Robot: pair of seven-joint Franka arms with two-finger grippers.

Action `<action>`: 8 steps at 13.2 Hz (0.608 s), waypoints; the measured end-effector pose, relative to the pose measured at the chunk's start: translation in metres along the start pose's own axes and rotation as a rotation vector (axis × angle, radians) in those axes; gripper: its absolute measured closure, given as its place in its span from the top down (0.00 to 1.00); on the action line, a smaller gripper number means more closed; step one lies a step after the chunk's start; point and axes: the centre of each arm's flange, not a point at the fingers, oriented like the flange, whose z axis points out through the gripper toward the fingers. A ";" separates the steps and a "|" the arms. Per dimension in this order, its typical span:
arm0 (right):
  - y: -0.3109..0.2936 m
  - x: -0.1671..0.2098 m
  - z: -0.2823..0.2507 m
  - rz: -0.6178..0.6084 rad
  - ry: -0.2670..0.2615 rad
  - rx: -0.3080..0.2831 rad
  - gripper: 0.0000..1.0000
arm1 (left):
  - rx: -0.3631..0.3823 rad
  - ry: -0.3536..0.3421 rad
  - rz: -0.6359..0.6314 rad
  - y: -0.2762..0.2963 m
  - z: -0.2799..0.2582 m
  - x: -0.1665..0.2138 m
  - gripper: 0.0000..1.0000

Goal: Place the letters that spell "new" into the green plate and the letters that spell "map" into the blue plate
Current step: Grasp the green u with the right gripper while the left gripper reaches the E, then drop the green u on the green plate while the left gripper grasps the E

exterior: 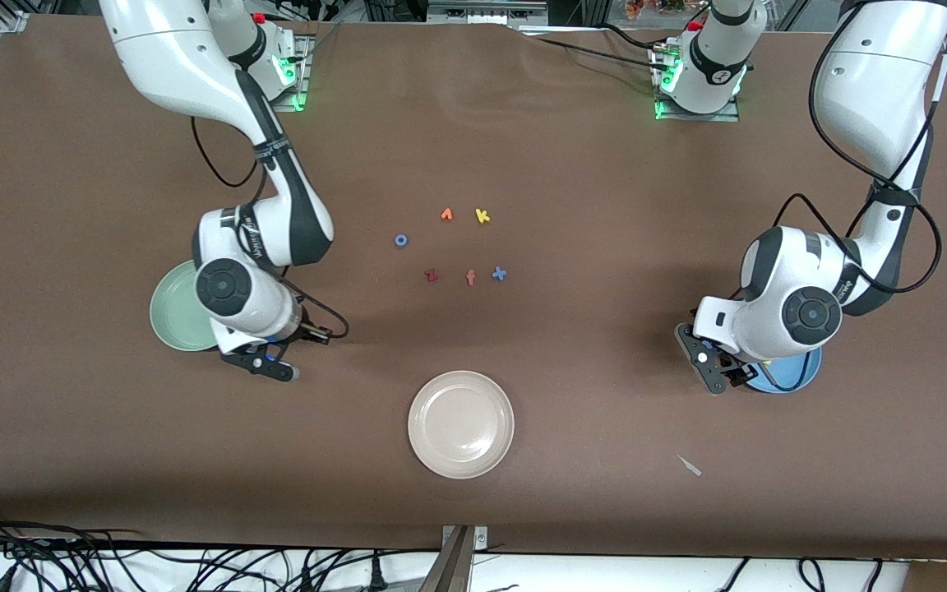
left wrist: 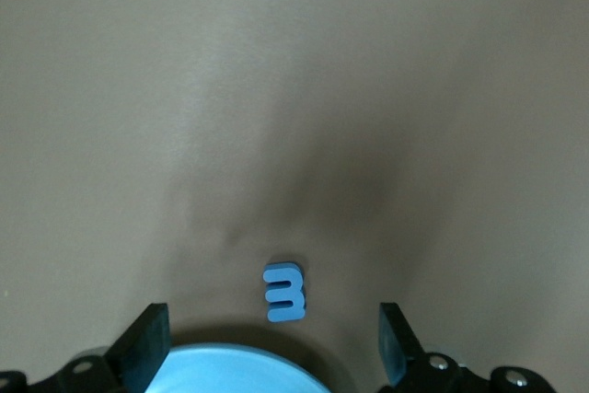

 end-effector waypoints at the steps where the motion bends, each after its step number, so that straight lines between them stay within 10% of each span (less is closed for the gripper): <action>1: 0.015 0.005 -0.002 -0.023 -0.003 -0.013 0.27 | 0.014 0.011 0.018 -0.002 0.000 0.001 1.00; 8: 0.069 0.023 -0.003 -0.128 -0.023 -0.060 0.27 | 0.038 -0.006 0.070 -0.005 0.017 0.003 1.00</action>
